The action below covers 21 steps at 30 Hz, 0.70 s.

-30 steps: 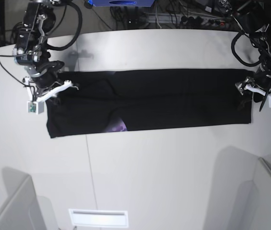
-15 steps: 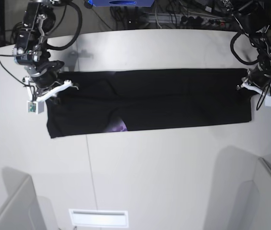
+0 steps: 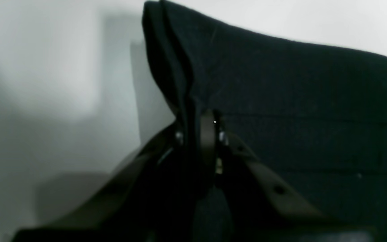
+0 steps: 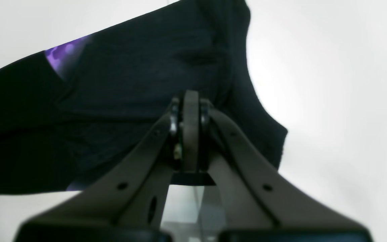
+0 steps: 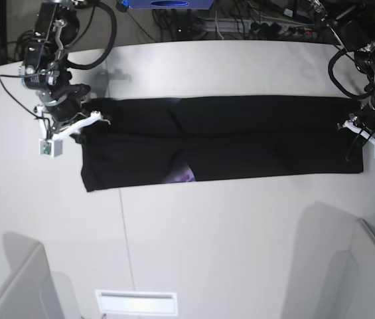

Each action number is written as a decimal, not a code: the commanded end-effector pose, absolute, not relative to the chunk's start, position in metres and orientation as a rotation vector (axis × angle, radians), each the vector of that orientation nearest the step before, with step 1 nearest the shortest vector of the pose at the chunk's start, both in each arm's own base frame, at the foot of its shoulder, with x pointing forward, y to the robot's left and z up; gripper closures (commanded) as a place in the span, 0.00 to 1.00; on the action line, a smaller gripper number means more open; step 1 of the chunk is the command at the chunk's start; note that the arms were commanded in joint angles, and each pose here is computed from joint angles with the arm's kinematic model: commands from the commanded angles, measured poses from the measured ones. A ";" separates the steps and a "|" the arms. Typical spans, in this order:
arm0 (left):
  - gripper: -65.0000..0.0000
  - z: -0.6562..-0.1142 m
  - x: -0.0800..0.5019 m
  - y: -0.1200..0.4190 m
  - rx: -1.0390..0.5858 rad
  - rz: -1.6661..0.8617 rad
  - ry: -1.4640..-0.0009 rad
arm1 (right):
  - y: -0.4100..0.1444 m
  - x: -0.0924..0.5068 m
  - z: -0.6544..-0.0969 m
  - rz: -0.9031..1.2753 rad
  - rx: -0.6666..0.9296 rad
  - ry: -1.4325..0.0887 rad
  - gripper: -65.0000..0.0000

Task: Fold the T-shirt properly
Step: 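Grasp the strip's two short ends with both grippers, then fold the strip end held by the left gripper toward the right gripper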

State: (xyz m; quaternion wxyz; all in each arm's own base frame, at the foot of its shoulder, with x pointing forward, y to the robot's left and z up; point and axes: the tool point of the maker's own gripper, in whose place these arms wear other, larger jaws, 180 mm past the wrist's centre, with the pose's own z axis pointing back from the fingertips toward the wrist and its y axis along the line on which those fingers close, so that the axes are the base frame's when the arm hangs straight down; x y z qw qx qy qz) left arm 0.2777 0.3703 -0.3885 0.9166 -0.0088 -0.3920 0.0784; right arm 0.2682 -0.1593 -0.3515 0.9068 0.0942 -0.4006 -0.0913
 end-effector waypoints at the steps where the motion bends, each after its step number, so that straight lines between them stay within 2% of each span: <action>1: 1.00 -0.372 0.285 0.373 0.008 0.138 -0.858 | -0.162 0.275 -0.340 -0.184 0.193 -0.875 1.00; 9: 1.00 -0.355 0.277 0.343 0.078 0.047 -0.886 | -0.161 0.277 -0.339 -0.184 0.195 -0.881 1.00; 14: 1.00 -0.355 0.279 0.300 0.068 -0.098 -0.869 | -0.161 0.280 -0.337 -0.184 0.196 -0.887 1.00; 21: 1.00 -0.356 0.281 0.258 0.012 -0.133 -0.885 | -0.162 0.280 -0.337 -0.185 0.195 -0.887 1.00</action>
